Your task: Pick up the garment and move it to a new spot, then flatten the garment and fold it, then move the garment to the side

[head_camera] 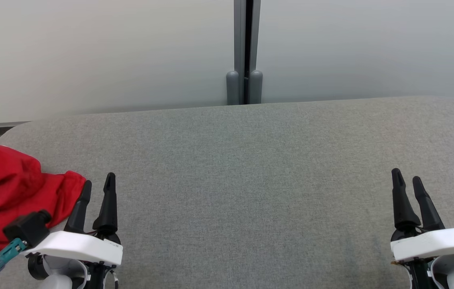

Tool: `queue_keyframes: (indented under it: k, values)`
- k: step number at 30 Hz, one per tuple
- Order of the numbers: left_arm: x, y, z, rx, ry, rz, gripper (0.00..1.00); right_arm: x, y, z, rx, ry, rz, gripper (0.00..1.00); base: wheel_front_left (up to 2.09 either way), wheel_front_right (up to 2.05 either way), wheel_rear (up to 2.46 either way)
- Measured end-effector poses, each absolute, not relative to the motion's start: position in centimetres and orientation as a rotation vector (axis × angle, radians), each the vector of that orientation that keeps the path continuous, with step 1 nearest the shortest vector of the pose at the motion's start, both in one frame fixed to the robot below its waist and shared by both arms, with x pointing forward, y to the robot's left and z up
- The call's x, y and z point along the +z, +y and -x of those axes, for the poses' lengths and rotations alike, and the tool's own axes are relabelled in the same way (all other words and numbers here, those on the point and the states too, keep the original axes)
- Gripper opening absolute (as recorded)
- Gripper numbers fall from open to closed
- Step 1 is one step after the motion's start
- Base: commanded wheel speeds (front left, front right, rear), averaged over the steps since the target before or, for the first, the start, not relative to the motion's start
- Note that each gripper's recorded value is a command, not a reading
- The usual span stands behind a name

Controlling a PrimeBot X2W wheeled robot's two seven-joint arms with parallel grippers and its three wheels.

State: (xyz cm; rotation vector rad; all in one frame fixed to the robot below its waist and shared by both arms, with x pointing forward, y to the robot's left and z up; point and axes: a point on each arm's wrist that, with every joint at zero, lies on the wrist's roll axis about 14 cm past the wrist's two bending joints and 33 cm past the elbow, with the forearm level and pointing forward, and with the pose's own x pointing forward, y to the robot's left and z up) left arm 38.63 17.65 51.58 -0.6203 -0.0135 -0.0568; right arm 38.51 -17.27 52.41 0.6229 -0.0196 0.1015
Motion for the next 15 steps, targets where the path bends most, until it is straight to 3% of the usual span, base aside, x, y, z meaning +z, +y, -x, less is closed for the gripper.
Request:
queue_keyframes:
  k: [15]
  values:
    - [50.5, 17.5, -37.9, -0.067, 0.000, 0.402, 1.00, 51.7, -16.7, -37.9, 0.123, -0.004, -0.423, 1.00, 0.00, 0.00, 0.00]
